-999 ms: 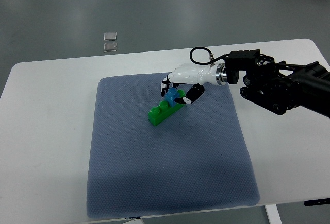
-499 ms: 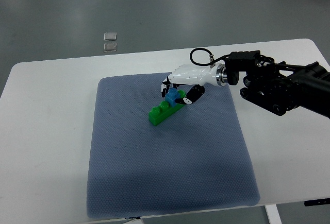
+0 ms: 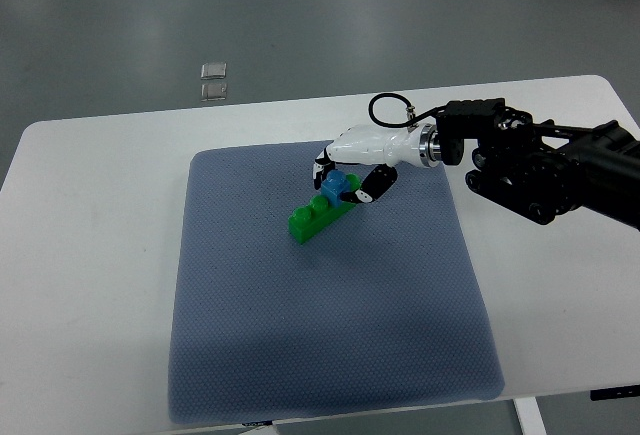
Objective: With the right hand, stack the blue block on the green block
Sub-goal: 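Lower the blue block onto the green block's studs and press down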
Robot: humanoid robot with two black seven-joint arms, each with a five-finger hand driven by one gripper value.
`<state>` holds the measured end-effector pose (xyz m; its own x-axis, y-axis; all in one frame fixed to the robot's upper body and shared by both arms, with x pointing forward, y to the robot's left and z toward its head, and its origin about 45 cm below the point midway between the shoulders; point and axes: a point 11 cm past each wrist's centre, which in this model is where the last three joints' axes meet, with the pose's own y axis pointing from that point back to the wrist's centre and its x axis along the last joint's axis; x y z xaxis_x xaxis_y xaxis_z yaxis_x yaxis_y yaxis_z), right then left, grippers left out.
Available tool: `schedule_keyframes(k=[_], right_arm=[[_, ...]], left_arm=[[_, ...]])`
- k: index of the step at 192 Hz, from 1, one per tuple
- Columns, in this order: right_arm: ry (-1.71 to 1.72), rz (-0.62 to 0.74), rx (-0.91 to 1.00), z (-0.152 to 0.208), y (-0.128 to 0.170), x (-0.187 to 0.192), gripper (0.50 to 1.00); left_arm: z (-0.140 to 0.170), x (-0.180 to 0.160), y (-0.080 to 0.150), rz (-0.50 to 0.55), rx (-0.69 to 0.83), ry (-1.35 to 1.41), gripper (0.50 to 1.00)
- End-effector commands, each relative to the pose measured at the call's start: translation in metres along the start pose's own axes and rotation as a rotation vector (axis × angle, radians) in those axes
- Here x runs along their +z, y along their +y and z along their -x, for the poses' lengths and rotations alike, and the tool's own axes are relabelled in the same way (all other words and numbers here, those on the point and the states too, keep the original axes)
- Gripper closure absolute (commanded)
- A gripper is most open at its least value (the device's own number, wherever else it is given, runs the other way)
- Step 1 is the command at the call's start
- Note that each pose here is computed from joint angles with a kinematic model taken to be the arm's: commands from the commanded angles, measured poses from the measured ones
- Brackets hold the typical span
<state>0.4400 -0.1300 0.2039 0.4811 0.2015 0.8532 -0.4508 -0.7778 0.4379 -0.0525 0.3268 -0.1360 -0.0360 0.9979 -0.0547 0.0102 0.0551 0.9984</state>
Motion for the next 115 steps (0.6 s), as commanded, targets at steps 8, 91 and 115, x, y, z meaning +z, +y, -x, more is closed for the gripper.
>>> schedule_keyframes(k=[8,91,115], right_arm=[[-0.002,0.001,0.001,-0.0002,0.0006,0.0005,0.81],[-0.013,0.001,0.006,-0.0048,0.0019,0.0009,0.697],[-0.018,-0.003,0.013,-0.0077,0.0016,-0.0003,0.642]], left_arm=[[0.0,0.0,0.0,0.0,0.0,0.0,0.5],[0.0,0.0,0.0,0.0,0.0,0.0,0.5],[0.0,-0.0009,0.0,-0.001,0.0,0.0,0.5]])
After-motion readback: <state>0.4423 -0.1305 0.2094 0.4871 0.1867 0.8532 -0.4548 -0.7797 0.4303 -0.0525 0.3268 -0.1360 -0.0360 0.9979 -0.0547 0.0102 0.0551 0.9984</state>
